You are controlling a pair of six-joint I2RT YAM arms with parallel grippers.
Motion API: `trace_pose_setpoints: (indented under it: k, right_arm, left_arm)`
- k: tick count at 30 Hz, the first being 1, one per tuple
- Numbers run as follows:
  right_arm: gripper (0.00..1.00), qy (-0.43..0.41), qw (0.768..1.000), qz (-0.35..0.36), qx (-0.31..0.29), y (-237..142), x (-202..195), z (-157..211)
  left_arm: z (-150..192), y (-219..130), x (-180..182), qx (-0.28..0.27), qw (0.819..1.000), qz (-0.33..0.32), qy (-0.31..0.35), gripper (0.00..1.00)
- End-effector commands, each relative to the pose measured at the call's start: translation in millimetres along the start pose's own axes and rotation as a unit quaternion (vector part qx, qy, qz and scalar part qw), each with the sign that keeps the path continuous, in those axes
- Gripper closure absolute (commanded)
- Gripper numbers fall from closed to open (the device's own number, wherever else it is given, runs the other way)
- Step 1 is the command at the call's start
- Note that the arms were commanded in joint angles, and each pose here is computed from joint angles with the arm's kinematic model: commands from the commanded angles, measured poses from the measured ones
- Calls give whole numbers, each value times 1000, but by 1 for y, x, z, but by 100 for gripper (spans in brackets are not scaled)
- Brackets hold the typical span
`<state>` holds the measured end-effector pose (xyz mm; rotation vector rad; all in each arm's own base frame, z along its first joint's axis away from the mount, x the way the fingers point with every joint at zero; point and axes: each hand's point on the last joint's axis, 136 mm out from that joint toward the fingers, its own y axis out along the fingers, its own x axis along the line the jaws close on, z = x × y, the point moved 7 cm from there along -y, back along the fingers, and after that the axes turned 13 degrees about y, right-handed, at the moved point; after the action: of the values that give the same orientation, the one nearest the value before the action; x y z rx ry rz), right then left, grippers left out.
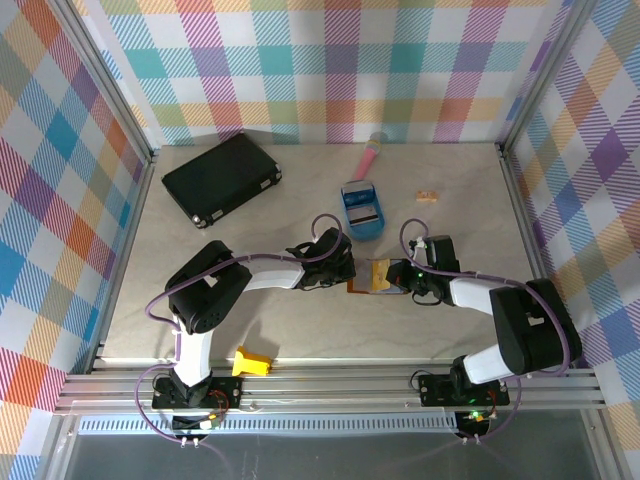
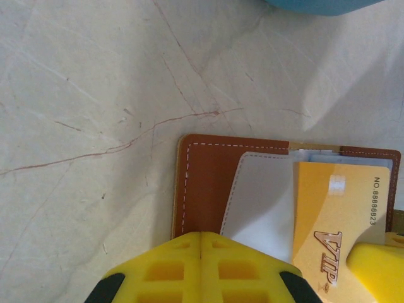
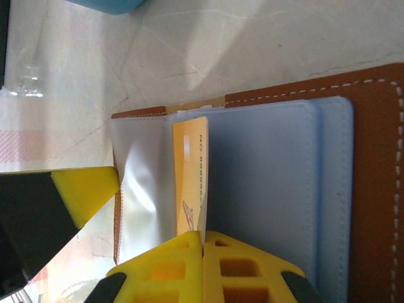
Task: Put the credit cards into the card holder
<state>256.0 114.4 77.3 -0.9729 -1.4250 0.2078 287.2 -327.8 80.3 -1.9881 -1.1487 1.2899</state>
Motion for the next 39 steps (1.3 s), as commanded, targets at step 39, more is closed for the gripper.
trace_pose_setpoints:
  k: [39]
  right_arm:
    - [82, -33, 998, 33, 42, -10, 12, 9]
  left_arm:
    - [27, 9, 22, 38, 998, -50, -11, 100]
